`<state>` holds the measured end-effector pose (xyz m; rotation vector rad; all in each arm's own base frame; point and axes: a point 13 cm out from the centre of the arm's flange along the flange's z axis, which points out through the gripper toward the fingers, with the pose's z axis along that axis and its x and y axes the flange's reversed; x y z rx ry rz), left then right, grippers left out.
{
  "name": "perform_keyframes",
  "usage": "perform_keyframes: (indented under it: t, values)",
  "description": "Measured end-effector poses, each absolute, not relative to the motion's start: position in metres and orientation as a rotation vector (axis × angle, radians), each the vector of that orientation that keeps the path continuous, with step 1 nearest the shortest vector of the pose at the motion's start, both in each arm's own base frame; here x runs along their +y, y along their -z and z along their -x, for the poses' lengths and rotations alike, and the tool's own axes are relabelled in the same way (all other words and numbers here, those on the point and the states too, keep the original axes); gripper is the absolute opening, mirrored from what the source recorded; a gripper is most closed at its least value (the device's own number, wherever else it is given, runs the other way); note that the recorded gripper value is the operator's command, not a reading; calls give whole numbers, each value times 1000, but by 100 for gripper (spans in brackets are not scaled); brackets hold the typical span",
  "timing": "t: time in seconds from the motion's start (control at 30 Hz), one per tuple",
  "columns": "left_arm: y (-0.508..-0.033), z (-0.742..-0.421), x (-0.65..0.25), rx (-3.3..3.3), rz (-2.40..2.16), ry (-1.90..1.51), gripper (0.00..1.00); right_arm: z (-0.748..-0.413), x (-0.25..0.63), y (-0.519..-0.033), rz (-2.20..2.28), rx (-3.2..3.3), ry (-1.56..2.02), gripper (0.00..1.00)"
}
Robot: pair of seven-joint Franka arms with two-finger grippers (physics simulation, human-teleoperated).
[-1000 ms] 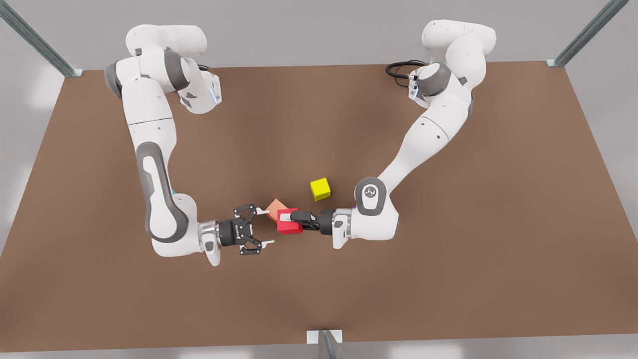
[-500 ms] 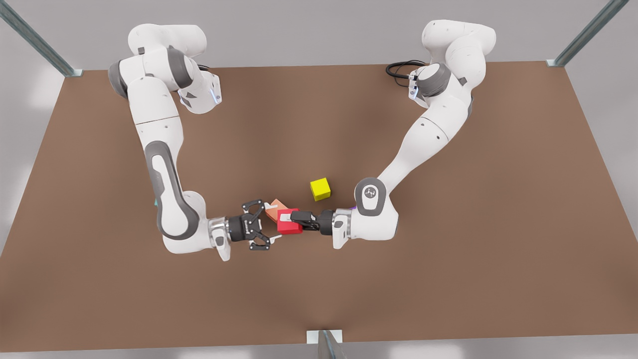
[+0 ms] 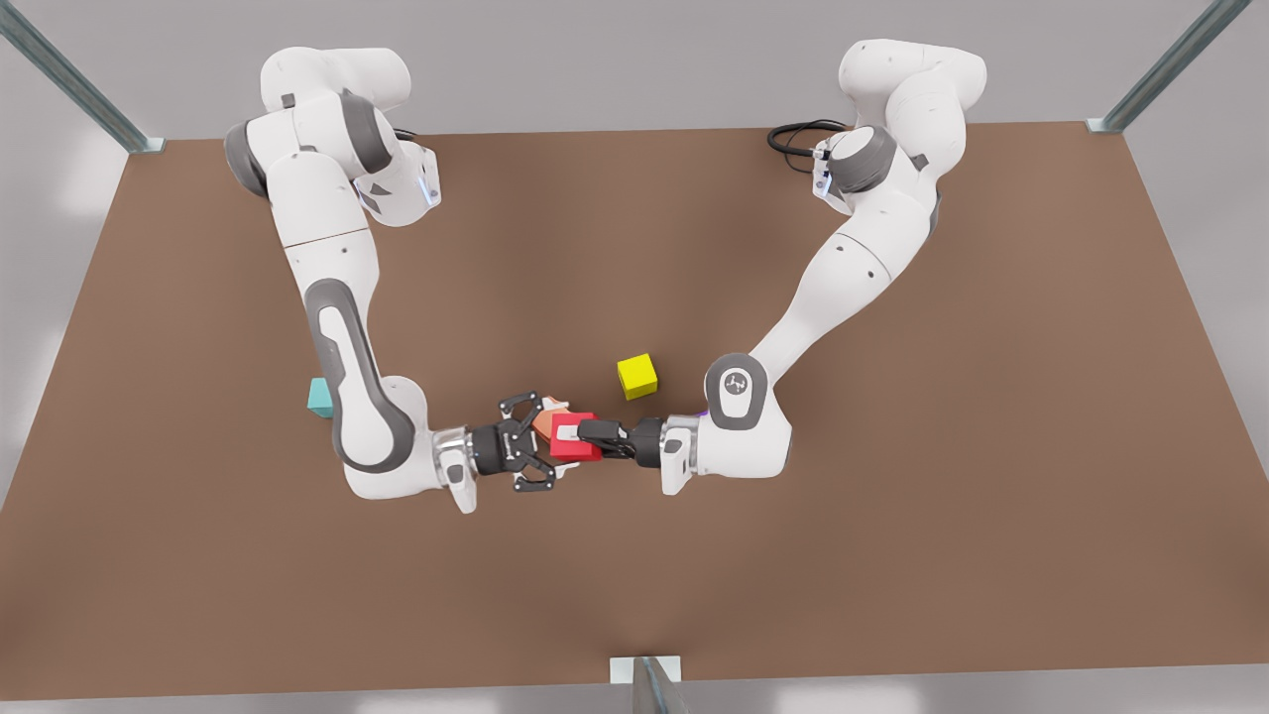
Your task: Pick up red wooden cube and pass to hand red wooden cube and place in blue wooden cube
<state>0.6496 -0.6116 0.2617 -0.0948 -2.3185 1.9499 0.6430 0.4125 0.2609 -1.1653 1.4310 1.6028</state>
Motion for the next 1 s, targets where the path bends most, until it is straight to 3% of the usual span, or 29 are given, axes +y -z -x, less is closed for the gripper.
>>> perform_keyframes:
  t: [0.33, 0.4, 0.47, 0.57, 0.6, 0.63, 1.0]
  values:
    - [-261, -650, -611, -2321, 95, -1950, 40, -642, 420, -263, 1155, 1419, -1607, 98]
    - [-261, -650, -611, -2320, 95, -1950, 40, -641, 421, -263, 1154, 1417, -1608, 86]
    - [-261, -650, -612, -2320, 95, -1950, 40, -642, 421, -265, 1154, 1413, -1606, 63]
    - [-260, -650, -612, -2318, 93, -1952, 40, -644, 420, -267, 1154, 1410, -1601, 59]
    - [-259, -650, -611, -2316, 90, -1952, 47, -644, 421, -267, 1153, 1411, -1599, 59]
    - [-259, -650, -611, -2314, 88, -1955, 100, -645, 421, -267, 1152, 1412, -1596, 59]
    - [-267, -655, -607, -2270, 81, -2021, 100, -651, 416, -266, 1142, 1421, -1575, 59]
